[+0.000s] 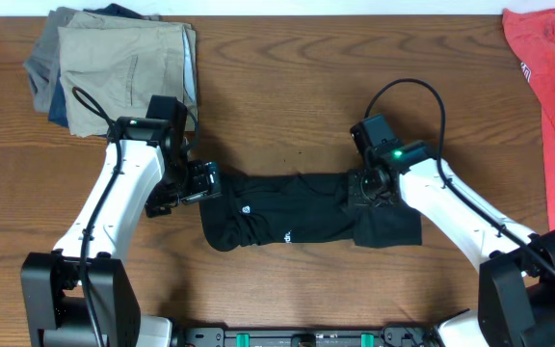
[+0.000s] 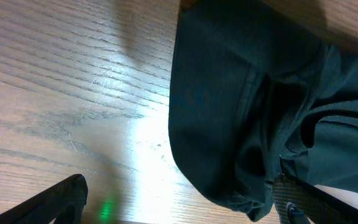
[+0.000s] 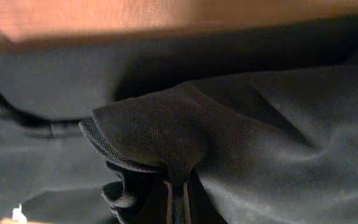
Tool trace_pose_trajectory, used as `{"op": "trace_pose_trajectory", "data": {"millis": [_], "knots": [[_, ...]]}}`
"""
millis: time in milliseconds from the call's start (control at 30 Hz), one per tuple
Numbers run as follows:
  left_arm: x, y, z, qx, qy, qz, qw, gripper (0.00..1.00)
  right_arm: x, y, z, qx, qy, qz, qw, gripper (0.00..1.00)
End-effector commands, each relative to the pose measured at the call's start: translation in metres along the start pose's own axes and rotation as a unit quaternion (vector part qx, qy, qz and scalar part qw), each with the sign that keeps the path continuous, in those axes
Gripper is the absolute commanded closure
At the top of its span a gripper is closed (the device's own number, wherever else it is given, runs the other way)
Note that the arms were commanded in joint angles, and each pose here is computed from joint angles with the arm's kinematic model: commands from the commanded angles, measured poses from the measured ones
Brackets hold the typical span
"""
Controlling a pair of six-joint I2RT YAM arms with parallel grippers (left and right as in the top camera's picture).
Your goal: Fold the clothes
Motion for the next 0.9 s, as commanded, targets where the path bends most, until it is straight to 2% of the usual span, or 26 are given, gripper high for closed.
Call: {"op": "trace_pose_trajectory", "data": {"millis": [0, 167, 400, 533, 867], "knots": [[0.002, 0.001, 0.001, 0.001, 0.000, -0.003, 1.000, 0.04, 0.000, -0.011, -0.016, -0.030, 0.025, -0.008, 0.999, 0.99], [0.002, 0.001, 0.001, 0.001, 0.000, -0.003, 1.000, 0.04, -0.001, -0.011, -0.020, -0.034, 0.039, -0.013, 0.999, 0.99], [0.002, 0.001, 0.001, 0.001, 0.000, -0.003, 1.000, 0.04, 0.009, -0.011, -0.012, -0.016, 0.000, -0.035, 0.999, 0.99], [0.002, 0.001, 0.001, 0.001, 0.000, -0.003, 1.000, 0.04, 0.003, -0.011, -0.012, -0.008, 0.007, -0.033, 0.999, 0.99], [0.002, 0.001, 0.001, 0.001, 0.000, -0.003, 1.000, 0.04, -0.015, -0.019, -0.021, 0.037, 0.013, -0.119, 0.992, 0.99]]}}
Point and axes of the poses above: each gripper's point midway between its finger pads, its own y axis out along the fingers, its own x axis along the line the jaws close on, z = x × y, the point moved 2 cm from there along -y, back along the fingers, and after that the axes turned 8 degrees about y, right-handed, at the moved point
